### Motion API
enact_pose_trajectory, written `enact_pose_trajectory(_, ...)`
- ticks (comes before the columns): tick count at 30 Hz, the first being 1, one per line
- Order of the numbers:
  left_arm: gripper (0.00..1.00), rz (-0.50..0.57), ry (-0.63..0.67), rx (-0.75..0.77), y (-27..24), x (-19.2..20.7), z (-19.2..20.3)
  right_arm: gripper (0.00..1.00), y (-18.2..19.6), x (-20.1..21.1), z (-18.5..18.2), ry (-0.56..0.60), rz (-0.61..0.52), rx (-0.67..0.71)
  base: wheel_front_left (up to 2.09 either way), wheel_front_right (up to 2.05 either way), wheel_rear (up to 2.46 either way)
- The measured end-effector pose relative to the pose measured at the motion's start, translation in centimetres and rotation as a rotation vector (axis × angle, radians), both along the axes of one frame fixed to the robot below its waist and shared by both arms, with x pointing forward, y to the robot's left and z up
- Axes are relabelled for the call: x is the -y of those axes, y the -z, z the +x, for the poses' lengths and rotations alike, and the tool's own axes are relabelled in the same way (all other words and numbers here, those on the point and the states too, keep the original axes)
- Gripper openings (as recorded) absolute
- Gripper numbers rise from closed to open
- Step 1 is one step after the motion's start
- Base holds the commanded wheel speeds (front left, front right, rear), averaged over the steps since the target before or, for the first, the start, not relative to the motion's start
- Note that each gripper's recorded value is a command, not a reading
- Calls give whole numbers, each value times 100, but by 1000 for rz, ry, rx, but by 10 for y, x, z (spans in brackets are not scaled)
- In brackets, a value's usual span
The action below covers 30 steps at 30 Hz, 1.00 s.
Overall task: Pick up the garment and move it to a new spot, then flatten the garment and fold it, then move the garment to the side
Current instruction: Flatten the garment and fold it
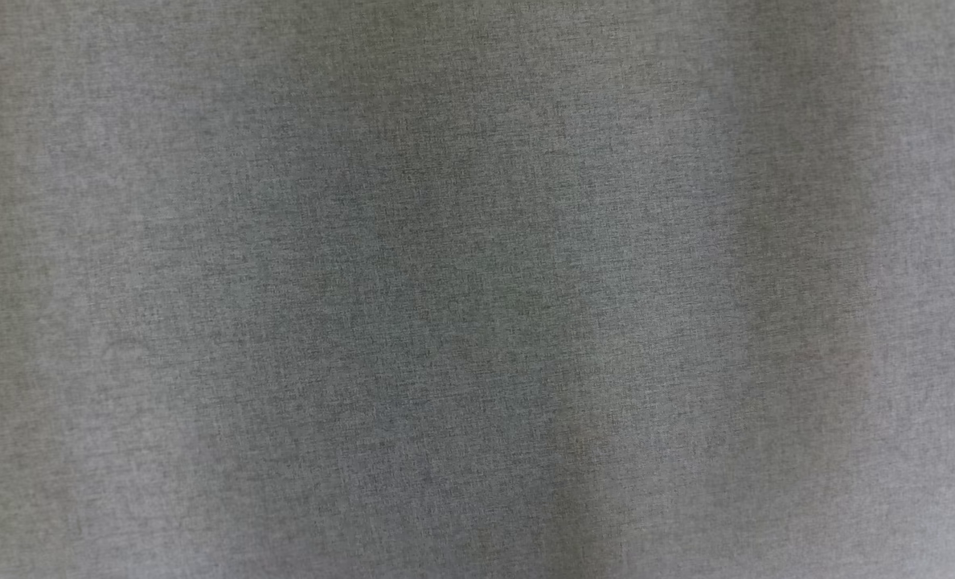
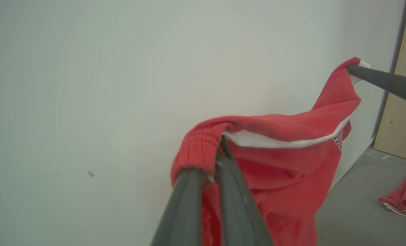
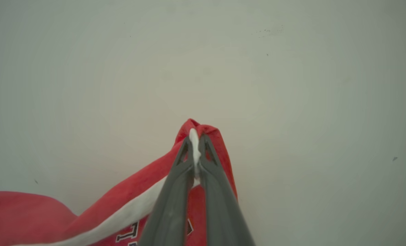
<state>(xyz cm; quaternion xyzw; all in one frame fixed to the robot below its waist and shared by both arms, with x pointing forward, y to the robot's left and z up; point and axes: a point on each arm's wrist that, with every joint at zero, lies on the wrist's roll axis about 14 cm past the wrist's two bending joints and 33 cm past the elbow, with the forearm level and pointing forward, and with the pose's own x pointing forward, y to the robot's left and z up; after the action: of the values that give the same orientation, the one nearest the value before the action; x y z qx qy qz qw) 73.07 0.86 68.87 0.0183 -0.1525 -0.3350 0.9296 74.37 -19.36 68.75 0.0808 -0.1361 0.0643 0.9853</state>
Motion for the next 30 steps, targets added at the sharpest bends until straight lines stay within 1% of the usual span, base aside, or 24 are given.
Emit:
enact_pose_trajectory(3, 0, -13, 6, 11, -2, 2, 0, 0, 2, -1, 0, 0, -5, -2, 0, 0, 0)
enact_pose_trajectory(7, 0, -5, 22, 9, 6, 5, -2, 0, 4, -5, 0, -8, -2, 1, 0, 0, 0)
enact_pose_trajectory(10, 0, -20, 36, -5, 14, 4, -6, 0, 10, -10, -2, -28, 10, -5, 0, 0, 0)
enact_pose_trajectory(13, 0, -11, 49, -22, 28, 2, -11, 0, 30, -10, -6, -42, 33, -34, 0, 0, 0)
enact_pose_trajectory(16, 0, -5, 73, -72, 54, 3, -21, 0, 59, -11, -17, -62, 69, -85, 0, 0, 0)
enact_pose_trajectory(19, 0, -28, 91, -135, 77, 2, -35, 0, 94, -11, -34, -79, 88, -154, 0, 0, 0)
enact_pose_trajectory(20, 0, -56, 112, -163, 85, 4, -48, 0, 112, -6, -48, -83, 97, -190, 0, 0, 0)
enact_pose_trajectory(24, 0, -115, 129, -218, 108, 3, -79, 0, 146, -3, -82, -106, 98, -262, 0, 0, 0)
enact_pose_trajectory(25, 0, -119, 130, -241, 118, 2, -89, 0, 154, -1, -92, -108, 109, -279, 0, 0, 0)
enact_pose_trajectory(26, 0, -101, 131, -257, 131, 0, -100, 0, 161, 0, -101, -112, 119, -298, 0, 0, 0)
enact_pose_trajectory(30, 0, -147, 84, -319, 155, -14, -137, 0, 187, -2, -143, -143, 126, -377, 0, 0, 0)
